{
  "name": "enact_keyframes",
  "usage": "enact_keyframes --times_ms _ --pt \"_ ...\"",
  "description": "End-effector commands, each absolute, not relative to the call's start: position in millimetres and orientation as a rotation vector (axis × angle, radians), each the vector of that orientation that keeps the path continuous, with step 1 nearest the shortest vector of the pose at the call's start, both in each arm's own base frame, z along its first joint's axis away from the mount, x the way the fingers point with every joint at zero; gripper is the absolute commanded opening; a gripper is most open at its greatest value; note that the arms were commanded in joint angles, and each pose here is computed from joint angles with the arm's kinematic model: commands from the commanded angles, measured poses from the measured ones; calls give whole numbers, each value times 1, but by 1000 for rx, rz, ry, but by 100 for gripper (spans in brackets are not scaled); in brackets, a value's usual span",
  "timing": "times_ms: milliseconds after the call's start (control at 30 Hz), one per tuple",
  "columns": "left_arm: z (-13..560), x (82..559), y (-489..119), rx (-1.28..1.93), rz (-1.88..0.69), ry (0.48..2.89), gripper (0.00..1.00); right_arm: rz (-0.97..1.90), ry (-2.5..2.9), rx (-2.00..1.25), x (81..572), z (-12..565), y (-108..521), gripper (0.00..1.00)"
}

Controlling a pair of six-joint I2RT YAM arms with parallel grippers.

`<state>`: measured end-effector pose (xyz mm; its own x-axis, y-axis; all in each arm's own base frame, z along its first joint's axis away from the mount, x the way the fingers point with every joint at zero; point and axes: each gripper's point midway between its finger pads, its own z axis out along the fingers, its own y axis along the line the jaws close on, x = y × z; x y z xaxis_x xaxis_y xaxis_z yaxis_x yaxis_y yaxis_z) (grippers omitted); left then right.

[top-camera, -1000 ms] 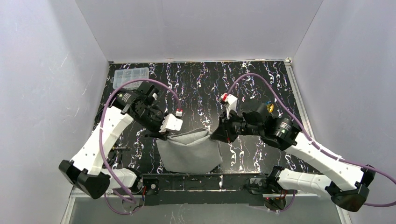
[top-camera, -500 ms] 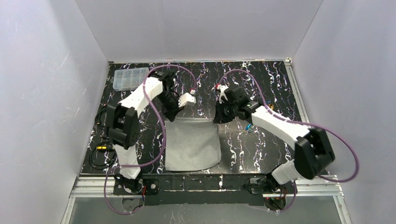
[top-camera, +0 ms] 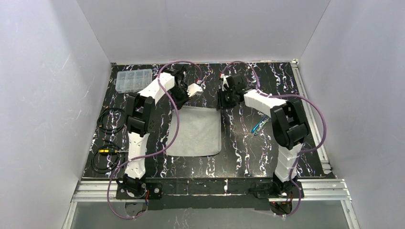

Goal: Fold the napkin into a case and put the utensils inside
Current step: Turn over the upper triangle folded napkin at the center of the board, then smooth out the lower triangle-folded napkin at the center of the board.

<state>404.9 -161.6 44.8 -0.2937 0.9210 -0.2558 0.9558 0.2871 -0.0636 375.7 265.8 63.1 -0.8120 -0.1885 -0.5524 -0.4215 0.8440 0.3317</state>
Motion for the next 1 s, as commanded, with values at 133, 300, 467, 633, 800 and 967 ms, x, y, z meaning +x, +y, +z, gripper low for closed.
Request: enact_keyframes --times_ms 133,300,467,633,800,967 --pt "71 472 -153 1440 -79 2365 24 570 2413 -434 439 69 280 63" --pt "99 485 -151 1347 -30 2347 50 477 2367 -355 456 96 269 83" --pt "136 463 -164 1348 -169 2304 67 542 2273 -262 435 142 259 95" --pt "147 427 -214 1417 -476 2210 99 704 2336 -168 374 130 243 71" --pt "151 415 -266 1504 -637 2086 99 857 2407 -107 307 106 234 42" --pt "169 431 -289 1429 -667 2027 99 979 2429 -68 266 86 231 35"
